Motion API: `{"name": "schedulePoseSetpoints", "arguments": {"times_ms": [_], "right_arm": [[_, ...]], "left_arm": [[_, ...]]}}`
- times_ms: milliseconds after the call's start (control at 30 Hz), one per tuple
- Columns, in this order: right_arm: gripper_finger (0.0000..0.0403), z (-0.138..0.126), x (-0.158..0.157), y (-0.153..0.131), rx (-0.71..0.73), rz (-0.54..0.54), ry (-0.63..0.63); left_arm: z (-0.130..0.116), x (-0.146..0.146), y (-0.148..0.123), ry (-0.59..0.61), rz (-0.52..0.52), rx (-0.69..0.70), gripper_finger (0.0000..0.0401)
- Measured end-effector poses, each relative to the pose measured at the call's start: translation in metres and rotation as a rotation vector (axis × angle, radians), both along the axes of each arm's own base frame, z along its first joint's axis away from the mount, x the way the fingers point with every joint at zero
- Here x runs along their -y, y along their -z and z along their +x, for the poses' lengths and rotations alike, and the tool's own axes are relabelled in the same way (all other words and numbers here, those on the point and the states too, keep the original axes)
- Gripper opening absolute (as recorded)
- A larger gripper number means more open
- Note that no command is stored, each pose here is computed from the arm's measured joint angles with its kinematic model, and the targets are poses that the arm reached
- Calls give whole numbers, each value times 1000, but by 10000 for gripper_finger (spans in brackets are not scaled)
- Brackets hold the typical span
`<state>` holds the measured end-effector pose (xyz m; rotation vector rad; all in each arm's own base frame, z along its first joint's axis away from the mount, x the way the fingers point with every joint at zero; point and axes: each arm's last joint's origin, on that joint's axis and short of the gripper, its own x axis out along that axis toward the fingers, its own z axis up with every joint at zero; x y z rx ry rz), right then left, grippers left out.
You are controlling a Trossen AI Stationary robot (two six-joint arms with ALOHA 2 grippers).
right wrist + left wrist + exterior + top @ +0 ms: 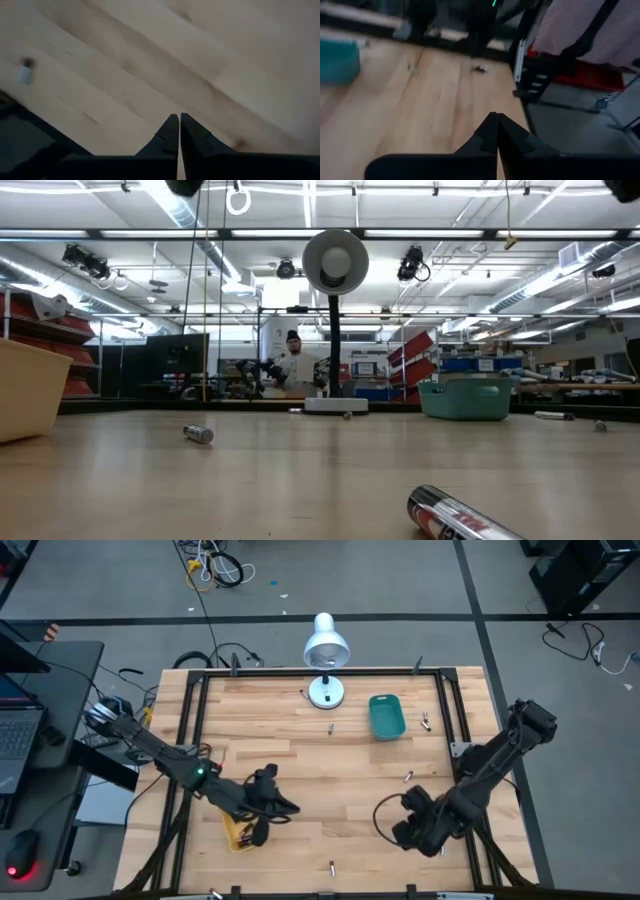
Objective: Sort batteries
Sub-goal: Put the golden battery into the yellow bin
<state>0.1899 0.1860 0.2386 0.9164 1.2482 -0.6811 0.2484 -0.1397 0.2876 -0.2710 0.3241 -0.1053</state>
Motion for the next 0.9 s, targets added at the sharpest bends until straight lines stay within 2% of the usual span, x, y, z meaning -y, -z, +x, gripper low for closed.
{"name": "schedulePoseSetpoints", "arguments": {"times_ms": [200,367,500,667,767,900], "right_arm": [[55,-8,-17,20,-171,26,1],[117,-16,-27,33,-310,32,15],[158,-21,-34,38,-405,69,41],[187,-26,-47,41,-431,139,60],[194,-27,-55,41,-387,178,39],[195,-32,-58,43,-377,170,36]], "left_arm": [[-19,-16,-7,-81,130,-62,13],[-41,-30,-13,-101,159,-128,13],[-49,-35,-9,-99,171,-167,13],[-51,-34,29,-97,78,-207,13],[-53,-34,52,-90,-46,-181,12],[-50,-33,49,-110,-208,-89,12]]}}
